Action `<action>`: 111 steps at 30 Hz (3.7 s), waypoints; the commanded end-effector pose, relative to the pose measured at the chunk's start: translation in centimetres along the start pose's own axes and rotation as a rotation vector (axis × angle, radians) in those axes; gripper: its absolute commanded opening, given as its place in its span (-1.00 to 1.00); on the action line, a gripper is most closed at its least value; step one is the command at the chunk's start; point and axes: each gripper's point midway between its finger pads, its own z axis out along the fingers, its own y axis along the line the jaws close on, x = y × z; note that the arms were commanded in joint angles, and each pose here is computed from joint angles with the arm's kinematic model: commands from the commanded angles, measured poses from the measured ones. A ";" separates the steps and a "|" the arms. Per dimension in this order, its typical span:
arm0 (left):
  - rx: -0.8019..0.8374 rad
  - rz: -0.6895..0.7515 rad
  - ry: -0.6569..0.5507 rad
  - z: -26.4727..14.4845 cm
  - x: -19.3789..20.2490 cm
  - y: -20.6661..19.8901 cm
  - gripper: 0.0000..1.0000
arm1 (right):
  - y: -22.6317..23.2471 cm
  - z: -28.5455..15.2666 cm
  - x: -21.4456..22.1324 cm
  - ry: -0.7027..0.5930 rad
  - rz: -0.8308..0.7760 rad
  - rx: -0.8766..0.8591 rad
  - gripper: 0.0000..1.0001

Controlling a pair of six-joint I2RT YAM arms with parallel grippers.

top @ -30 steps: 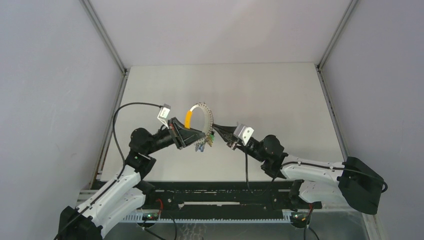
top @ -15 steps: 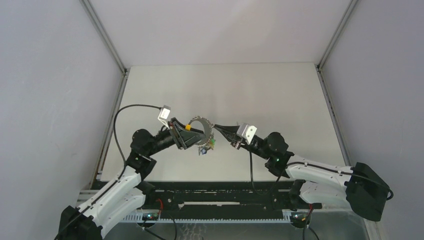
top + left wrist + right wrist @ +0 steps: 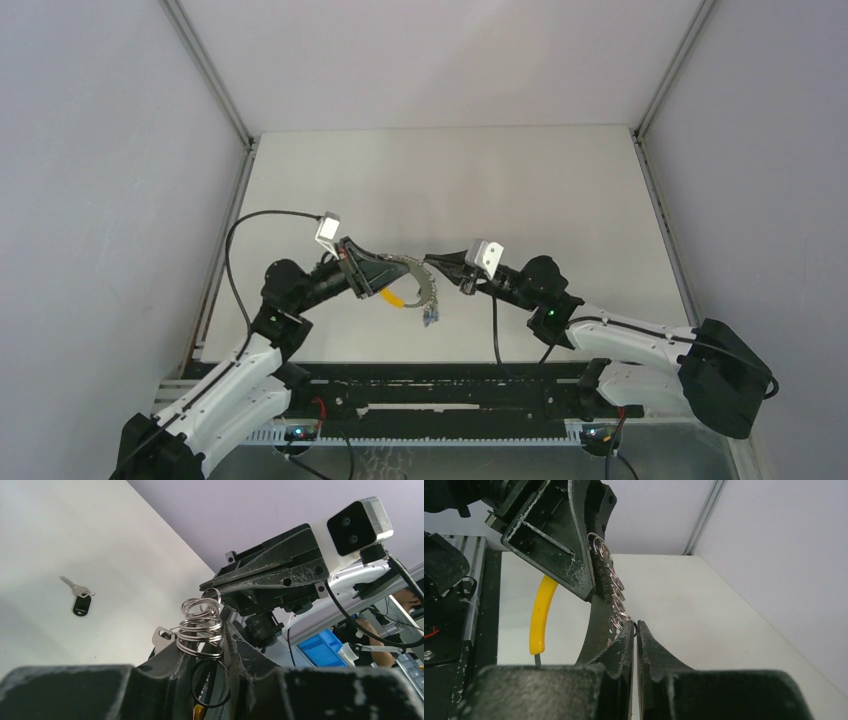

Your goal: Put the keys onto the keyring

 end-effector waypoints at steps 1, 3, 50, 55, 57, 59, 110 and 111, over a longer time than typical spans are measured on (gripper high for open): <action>0.007 0.017 -0.025 -0.1 0.0 0.2 -0.99 | -0.4 1.0 -3.5 -0.108 0.026 -0.012 -1.00; 0.005 0.008 -0.034 -0.1 0.0 0.3 -0.99 | -0.8 0.9 -3.5 -0.122 0.055 0.006 -1.00; -0.080 0.258 0.003 -2.1 -3.3 -2.1 -1.00 | -0.5 -0.7 1.1 0.018 0.156 -0.027 -0.40; -0.091 0.297 0.115 -2.2 -2.8 -2.4 -1.00 | 0.0 -0.9 0.8 0.067 0.066 -0.093 -0.37; -0.079 0.317 0.164 -2.3 -2.5 -2.6 -0.99 | 0.2 -0.9 0.8 0.071 0.037 -0.115 -0.38; -0.062 0.327 0.221 -2.2 -2.1 -2.8 -1.00 | 0.2 -0.8 0.9 0.076 0.015 -0.129 -0.39; -0.053 0.430 0.766 -0.6 1.0 -2.5 -1.00 | 5.5 2.8 0.9 0.101 0.441 -0.525 -0.70; -0.056 0.432 0.764 -0.7 1.0 -2.5 -1.00 | 5.4 2.7 0.7 0.098 0.449 -0.527 -0.88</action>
